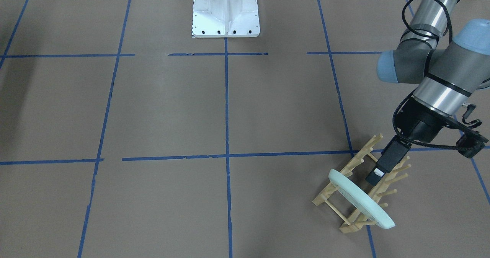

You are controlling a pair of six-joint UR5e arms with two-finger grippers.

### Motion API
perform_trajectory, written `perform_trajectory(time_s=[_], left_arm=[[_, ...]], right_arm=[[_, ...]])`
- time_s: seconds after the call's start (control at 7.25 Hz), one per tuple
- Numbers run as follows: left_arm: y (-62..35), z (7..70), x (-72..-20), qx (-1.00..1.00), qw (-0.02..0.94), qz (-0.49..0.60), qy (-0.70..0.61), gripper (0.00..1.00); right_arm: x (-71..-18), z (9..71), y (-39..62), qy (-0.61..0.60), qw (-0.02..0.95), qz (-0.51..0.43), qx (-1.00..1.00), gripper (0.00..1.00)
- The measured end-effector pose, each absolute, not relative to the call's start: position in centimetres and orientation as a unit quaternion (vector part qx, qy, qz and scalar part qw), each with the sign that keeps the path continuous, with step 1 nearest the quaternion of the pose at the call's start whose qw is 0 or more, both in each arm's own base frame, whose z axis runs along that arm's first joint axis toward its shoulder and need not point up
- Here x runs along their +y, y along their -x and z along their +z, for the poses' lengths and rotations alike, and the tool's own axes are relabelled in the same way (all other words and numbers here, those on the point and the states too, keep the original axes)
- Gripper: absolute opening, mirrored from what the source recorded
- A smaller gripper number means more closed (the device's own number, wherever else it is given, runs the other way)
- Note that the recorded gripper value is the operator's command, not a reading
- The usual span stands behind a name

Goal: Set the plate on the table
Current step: 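Reach the left gripper to the rim of the pale green plate in the rack, then close the left gripper on the plate rim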

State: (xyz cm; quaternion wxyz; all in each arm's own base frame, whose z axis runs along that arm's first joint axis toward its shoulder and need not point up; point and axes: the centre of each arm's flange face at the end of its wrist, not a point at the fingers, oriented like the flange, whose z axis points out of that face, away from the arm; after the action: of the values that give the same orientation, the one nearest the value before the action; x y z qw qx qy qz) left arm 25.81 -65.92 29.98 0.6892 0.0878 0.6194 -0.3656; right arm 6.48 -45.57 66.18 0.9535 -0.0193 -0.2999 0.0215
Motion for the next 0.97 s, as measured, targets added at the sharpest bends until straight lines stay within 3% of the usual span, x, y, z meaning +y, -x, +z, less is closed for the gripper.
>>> perform_trajectory(time_s=[0.14,0.41,0.55,0.97], left_arm=[[-27.0,29.8,-66.3,0.619,0.687,-0.368,-0.092,0.81],[-28.3,30.7,-66.6,0.62,0.684,-0.37,-0.1,0.51],[-28.6,31.1,-66.7,0.62,0.684,-0.37,-0.101,0.41],[-28.8,31.2,-66.7,0.621,0.685,-0.368,-0.104,0.37]], right_arm=[[-45.6,66.2,-6.5,0.019,0.954,0.022,-0.3,1.0],[-45.6,66.2,-6.5,0.019,0.954,0.021,-0.3,1.0],[-45.6,66.2,-6.5,0.019,0.954,0.021,-0.3,1.0],[-45.6,66.2,-6.5,0.019,0.953,0.021,-0.3,1.0]])
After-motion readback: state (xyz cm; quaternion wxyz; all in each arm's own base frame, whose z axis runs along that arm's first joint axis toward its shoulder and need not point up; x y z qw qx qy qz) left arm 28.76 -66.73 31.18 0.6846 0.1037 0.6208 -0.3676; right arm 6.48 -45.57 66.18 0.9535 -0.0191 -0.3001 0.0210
